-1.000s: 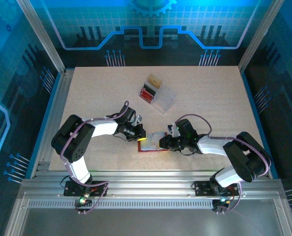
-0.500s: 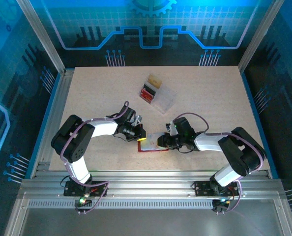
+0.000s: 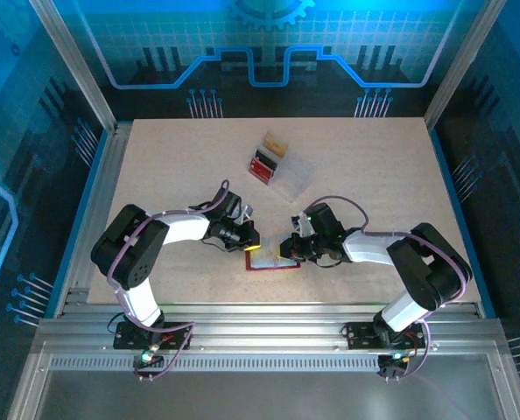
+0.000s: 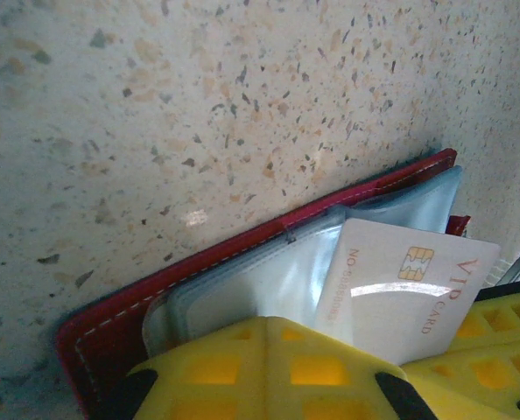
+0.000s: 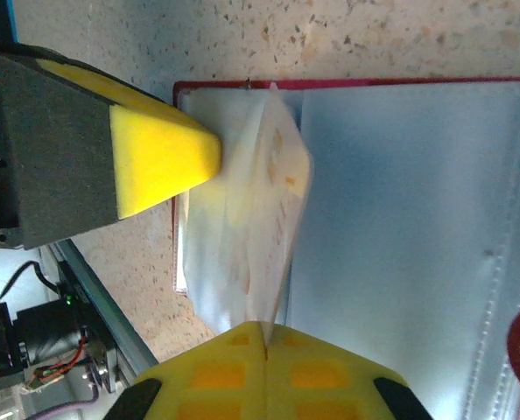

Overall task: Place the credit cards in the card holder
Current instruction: Insert the credit card into the card slot.

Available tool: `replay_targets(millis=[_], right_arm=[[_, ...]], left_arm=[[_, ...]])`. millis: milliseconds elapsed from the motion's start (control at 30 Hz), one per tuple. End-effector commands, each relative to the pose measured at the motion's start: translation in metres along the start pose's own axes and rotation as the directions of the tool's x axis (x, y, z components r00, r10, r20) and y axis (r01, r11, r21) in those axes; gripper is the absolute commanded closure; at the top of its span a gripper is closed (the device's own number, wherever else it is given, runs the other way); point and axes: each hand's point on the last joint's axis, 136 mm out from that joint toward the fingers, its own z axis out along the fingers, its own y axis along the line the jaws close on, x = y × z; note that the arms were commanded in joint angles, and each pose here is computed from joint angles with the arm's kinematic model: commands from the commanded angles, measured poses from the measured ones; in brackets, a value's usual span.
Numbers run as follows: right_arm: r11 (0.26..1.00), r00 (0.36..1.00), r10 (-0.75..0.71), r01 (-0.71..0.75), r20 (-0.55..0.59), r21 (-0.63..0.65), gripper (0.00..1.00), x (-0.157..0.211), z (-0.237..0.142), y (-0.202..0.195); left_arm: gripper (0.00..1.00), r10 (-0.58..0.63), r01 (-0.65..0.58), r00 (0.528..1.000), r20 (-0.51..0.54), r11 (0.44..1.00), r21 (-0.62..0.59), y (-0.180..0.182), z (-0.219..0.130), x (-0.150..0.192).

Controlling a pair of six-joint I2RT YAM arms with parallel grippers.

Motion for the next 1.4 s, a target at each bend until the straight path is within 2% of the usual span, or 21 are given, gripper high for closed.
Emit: replay_targets(millis=[0,200,933,1367], right_arm=[[0.999,0.997,-0.016,0.019,-0.081,0.039,1.00,0.009,0.000,-0.005],[0.999,0.988,0.019,-0.014,-0.155,0.036,1.00,0.019,0.009,-0.011],[0.999,0.961,0.005,0.008,-0.277,0.045,1.00,0.024,-0.006,-0.008],[0.997,0.938,0.048,-0.024,-0.344,0.075,1.00,0.033,-0.008,-0.016]], left_arm=[[0.95,-0.093,0.076,0.992,-0.087,0.981,-0.177,0.055,0.011,0.036],[0.95,-0.092,0.075,0.992,-0.087,0.981,-0.177,0.055,0.010,0.036],[0.95,-0.088,0.072,0.992,-0.085,0.982,-0.175,0.055,0.011,0.035],[0.95,-0.085,0.069,0.993,-0.087,0.982,-0.173,0.055,0.011,0.036]])
